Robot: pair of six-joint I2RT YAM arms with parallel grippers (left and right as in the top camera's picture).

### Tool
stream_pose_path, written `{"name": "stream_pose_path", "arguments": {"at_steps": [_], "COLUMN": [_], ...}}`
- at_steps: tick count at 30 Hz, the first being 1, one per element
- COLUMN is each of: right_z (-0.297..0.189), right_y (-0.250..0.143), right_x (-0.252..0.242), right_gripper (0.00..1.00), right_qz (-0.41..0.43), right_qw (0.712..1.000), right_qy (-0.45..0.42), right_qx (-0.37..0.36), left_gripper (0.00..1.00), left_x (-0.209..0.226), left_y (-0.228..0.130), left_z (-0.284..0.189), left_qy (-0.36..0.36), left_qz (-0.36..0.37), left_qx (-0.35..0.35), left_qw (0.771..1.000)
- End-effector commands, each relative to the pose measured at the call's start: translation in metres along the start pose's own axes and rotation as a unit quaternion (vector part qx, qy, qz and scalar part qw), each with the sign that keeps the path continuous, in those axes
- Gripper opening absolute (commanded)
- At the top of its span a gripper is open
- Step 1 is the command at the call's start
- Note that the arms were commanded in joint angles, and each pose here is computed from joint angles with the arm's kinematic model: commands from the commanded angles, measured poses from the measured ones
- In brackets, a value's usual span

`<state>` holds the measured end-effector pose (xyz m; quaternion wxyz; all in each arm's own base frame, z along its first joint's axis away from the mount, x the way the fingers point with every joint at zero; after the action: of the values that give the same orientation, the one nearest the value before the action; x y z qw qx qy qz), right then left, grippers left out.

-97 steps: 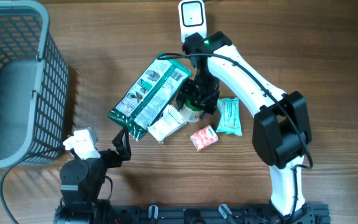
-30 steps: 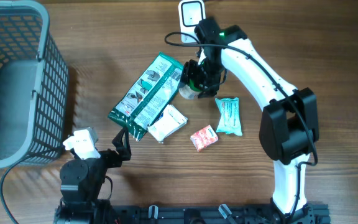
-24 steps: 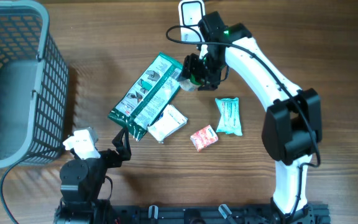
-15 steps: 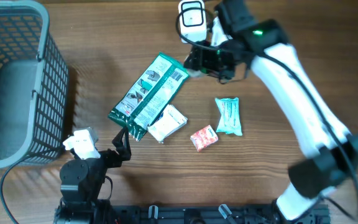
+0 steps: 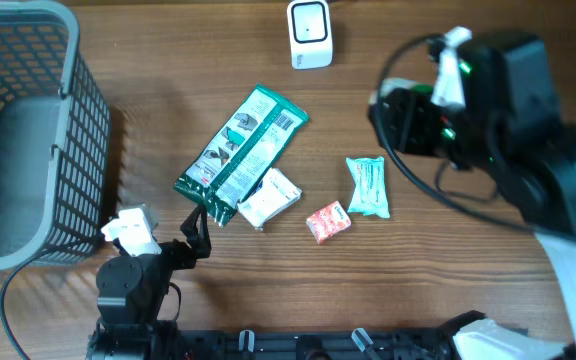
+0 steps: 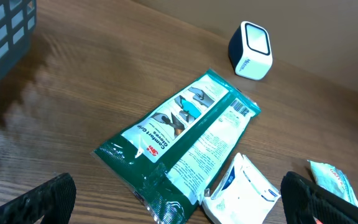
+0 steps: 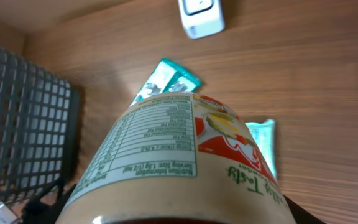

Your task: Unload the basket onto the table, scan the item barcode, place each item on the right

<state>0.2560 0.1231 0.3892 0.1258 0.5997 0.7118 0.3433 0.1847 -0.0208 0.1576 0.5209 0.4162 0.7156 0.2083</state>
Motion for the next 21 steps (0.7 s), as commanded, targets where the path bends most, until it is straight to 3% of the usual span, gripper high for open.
{"name": "stream_pose_path", "arguments": {"at_steps": [1, 9, 15, 21], "right_z": [-0.016, -0.012, 0.058, 0.13], "right_y": [-0.011, -0.046, -0.067, -0.076], "right_x": [-0.014, -0.028, -0.024, -0.023], "right_gripper": [0.43, 0.43, 0.46, 0.5], "right_qz": [0.008, 0.043, 0.034, 0.081], "right_qw": [0.999, 0.992, 0.981, 0.978], "right_qy": [-0.037, -0.022, 0.056, 0.097], "right_qx": [-0.025, -0.118, -0.18, -0.164], "left_gripper": [1.0, 1.0, 1.0, 0.99], "left_x": [0.003, 0.003, 0.003, 0.003], "left_y": [0.0, 0.0, 0.0, 0.0], "left_z": [0.001, 0.001, 0.001, 0.001], "left_qy": [0.008, 0.008, 0.008, 0.008], "left_qz": [-0.005, -0.005, -0.005, -0.005], "left_qx": [-0.004, -0.004, -0.004, -0.004], "left_qw": [1.0, 1.0, 1.0, 1.0]}}
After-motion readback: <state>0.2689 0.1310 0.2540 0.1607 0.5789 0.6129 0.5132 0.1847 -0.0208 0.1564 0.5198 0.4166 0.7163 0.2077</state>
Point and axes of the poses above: each gripper's point midway between its finger pads, its own z axis out along the fingers, its own x axis along the line the jaws close on, y = z × x, the point moved 4 cm from there along -z, back along the fingers, and after that the axes turned 14 degrees about -z, right-handed, at the moved point
